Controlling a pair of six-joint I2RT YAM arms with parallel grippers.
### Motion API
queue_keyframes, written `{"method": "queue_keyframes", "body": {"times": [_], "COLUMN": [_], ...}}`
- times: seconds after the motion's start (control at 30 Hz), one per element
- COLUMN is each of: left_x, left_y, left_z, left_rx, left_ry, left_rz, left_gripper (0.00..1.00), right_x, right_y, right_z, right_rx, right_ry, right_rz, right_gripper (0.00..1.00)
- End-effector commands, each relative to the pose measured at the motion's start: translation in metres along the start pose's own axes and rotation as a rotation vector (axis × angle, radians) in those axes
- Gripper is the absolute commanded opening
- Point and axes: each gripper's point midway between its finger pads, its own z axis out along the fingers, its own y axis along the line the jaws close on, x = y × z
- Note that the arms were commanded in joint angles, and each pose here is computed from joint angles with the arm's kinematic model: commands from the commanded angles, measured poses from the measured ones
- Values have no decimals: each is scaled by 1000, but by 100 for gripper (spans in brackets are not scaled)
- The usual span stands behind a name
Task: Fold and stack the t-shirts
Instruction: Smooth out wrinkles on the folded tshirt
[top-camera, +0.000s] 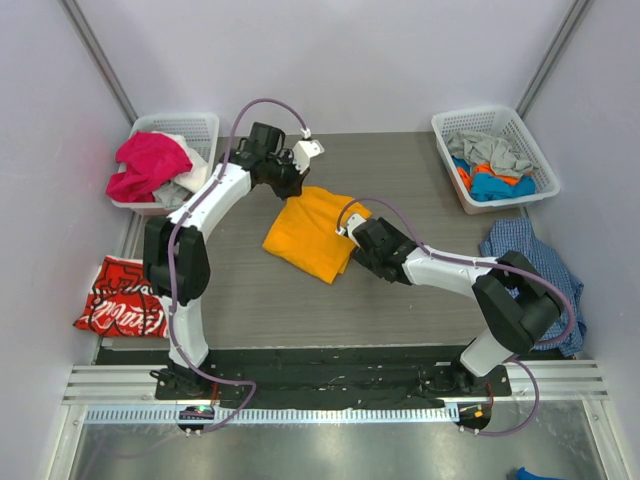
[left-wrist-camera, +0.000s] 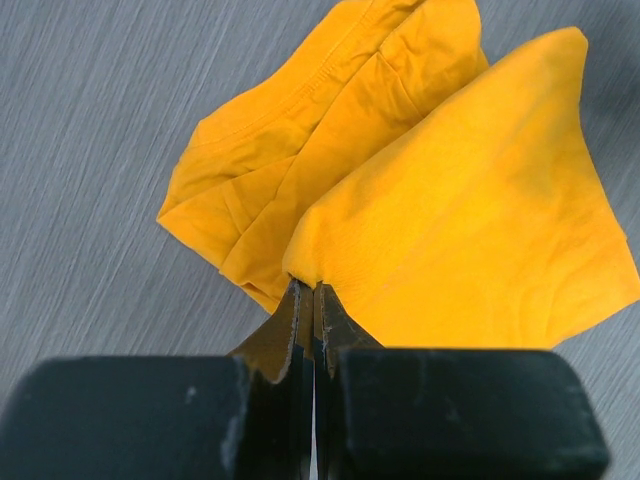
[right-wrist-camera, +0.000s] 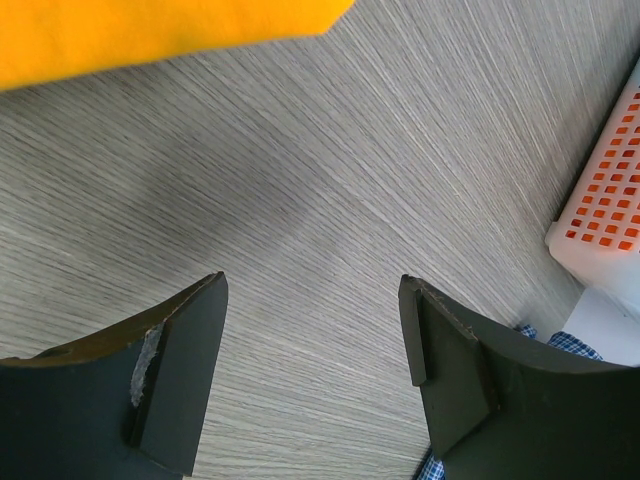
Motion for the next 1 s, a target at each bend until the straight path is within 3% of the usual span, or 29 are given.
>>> {"method": "queue_keyframes", "body": {"times": [0.0, 0.37, 0.43, 0.47, 0.5, 0.63, 0.67, 0.7, 0.97], "left_x": [-6, 17, 20, 22, 22, 30, 30, 31, 41], "left_y": [18, 38, 42, 43, 49, 61, 65, 73, 83], "left_z": [-3, 31, 34, 35, 34, 30, 30, 26, 17], "left_rx": [-51, -83, -100, -109, -134, -229, -257, -309, -311], "left_ry": [-31, 47, 55, 64, 63, 69, 66, 67, 71], "left_rz": [33, 8, 9, 7, 11, 3, 3, 1, -51], "left_gripper": [0, 3, 14, 28, 34, 48, 68, 76, 88], "right_x": [-7, -8, -9, -11, -13, -24, -30, -34, -77], "right_y": [-4, -3, -5, -7, -8, -18, -20, -23, -38], "right_z": [0, -1, -2, -2, -3, -11, -13, -15, -27], "right_rx": [12, 7, 12, 16, 20, 40, 41, 44, 23], "right_ry": [-20, -21, -24, -28, -33, -67, -83, -95, -210], "right_rz": [34, 35, 37, 48, 54, 108, 122, 144, 232], "right_gripper": [76, 76, 76, 76, 77, 78, 79, 79, 82]}}
